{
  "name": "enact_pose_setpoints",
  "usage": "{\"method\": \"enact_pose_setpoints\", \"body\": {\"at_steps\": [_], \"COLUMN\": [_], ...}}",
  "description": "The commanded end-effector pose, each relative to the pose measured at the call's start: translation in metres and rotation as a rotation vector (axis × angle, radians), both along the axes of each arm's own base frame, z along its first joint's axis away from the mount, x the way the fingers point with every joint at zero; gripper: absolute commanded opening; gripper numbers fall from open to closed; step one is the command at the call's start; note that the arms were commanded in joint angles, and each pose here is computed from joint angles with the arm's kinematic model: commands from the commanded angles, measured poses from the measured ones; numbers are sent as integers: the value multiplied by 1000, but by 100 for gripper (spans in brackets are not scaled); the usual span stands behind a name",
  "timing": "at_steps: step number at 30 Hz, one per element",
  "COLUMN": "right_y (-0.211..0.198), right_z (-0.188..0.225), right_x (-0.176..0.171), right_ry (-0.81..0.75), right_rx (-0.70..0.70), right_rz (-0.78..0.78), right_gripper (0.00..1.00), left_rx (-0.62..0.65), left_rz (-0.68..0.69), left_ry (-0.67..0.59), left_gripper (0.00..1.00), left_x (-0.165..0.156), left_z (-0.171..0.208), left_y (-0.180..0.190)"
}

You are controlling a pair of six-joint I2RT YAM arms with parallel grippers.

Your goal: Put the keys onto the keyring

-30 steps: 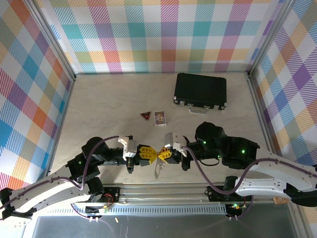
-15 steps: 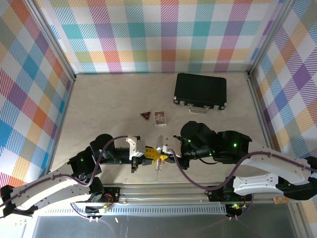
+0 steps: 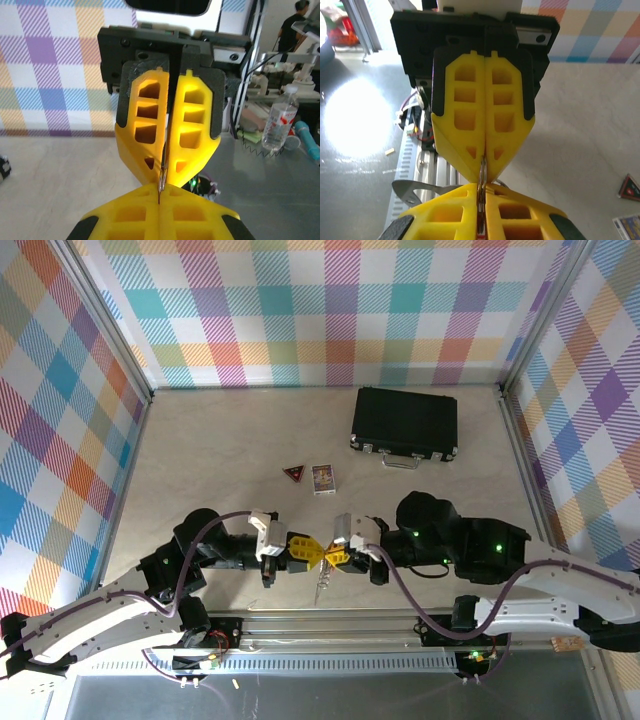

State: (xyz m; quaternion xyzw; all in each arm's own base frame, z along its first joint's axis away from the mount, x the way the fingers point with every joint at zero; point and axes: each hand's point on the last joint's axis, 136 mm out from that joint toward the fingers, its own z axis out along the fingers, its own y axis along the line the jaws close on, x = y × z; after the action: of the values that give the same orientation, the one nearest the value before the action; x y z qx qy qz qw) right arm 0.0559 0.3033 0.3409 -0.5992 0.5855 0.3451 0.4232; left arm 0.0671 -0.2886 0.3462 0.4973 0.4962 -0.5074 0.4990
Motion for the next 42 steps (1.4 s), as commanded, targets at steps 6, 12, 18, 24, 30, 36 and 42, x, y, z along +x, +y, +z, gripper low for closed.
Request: {"method": "enact_pose_setpoints", "body": {"at_steps": [6,12,18,24,30,36,42], "right_y": [10,7,2,2,8,14,17], "right_z": [17,23,24,5,-9,-22,-25], "right_x": [-9,-7,-5,5,7,18,15], "right_ry": [14,-4,-24,-34,-34,-59,-54], "right_rx": [106,151,152,6,-106,-197,-197], "right_rz": [44,27,14,-28,-27,-78,-75], "right_gripper": [18,2,0,0,0,0,0], "left_rx": [-231,-273,-252,-49,70,67,24], "left_rz": [-84,-103,-90,31,82,89,85], "left_ry": [-9,14,27,-6,-48,-60,-63], "left_gripper": [0,0,0,16,19,0,0], "left_x": [-11,-13,-10,7,15,15,12], "left_z": [42,45,38,13,-1,-1,6], "left_y": [0,0,-1,-4,-1,0,4]}}
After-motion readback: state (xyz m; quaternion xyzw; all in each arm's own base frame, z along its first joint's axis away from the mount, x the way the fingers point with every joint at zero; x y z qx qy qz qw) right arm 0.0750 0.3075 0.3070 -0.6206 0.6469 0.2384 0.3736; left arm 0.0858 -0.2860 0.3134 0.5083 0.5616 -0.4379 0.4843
